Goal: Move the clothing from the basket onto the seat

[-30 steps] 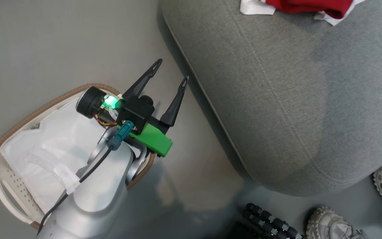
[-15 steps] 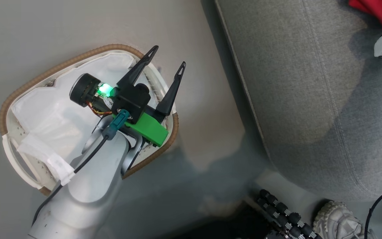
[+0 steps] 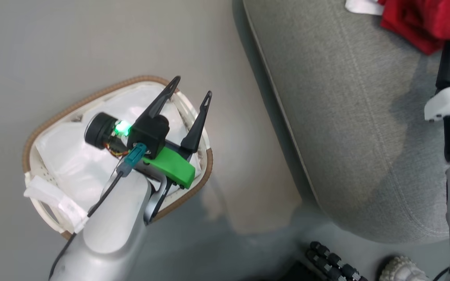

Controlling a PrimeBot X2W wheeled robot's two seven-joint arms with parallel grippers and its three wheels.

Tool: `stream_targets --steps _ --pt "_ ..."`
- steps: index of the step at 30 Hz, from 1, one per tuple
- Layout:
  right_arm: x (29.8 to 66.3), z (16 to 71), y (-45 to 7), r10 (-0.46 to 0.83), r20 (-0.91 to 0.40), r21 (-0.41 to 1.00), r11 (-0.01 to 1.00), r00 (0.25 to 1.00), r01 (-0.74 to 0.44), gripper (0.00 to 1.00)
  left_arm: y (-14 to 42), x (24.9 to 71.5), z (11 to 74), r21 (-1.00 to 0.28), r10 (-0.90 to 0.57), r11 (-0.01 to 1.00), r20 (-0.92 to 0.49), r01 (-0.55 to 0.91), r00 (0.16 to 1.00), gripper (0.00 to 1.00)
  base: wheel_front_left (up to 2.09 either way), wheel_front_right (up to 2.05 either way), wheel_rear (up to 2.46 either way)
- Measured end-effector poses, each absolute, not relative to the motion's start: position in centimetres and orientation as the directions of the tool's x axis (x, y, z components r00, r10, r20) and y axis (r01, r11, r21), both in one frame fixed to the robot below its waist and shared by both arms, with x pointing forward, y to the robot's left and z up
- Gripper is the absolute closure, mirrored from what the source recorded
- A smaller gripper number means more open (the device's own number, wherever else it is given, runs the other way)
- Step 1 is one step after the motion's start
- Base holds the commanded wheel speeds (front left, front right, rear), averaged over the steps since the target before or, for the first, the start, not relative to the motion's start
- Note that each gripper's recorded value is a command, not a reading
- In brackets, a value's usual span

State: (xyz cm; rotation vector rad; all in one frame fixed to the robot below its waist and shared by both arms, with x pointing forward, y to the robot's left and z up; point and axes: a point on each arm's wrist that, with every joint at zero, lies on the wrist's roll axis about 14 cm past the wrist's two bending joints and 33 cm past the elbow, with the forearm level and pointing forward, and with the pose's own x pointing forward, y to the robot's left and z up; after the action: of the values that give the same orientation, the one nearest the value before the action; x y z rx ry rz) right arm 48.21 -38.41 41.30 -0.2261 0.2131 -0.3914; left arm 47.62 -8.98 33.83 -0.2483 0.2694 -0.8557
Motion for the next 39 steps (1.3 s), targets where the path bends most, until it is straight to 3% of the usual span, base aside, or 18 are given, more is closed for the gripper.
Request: stream_targets --steps 9,17,29,39 --pt "43.1 44.7 -37.8 -0.398 -0.116 -0.208 0.906 0.910 0.370 0.00 -6.9 45.6 37.6 -0.305 -0.709 0.695 -0.139 0.651 0.692 0.00 0.00 0.00 0.00" --pt "41.1 46.6 -35.0 -0.349 -0.070 -0.125 0.932 0.934 0.339 0.00 -3.8 44.5 40.2 -0.272 -0.626 0.769 -0.136 0.578 0.768 0.00 0.00 0.00 0.00" --pt "44.4 49.9 -24.4 -0.101 0.052 0.019 0.995 0.993 0.100 0.00 6.1 44.6 42.4 -0.218 -0.352 0.922 -0.128 0.320 0.927 0.00 0.00 0.00 0.00" --pt "46.1 51.6 -17.4 0.077 0.110 0.099 0.991 0.991 -0.088 0.00 14.2 42.8 43.3 -0.163 -0.116 0.982 -0.131 0.094 0.985 0.00 0.00 0.00 0.00"
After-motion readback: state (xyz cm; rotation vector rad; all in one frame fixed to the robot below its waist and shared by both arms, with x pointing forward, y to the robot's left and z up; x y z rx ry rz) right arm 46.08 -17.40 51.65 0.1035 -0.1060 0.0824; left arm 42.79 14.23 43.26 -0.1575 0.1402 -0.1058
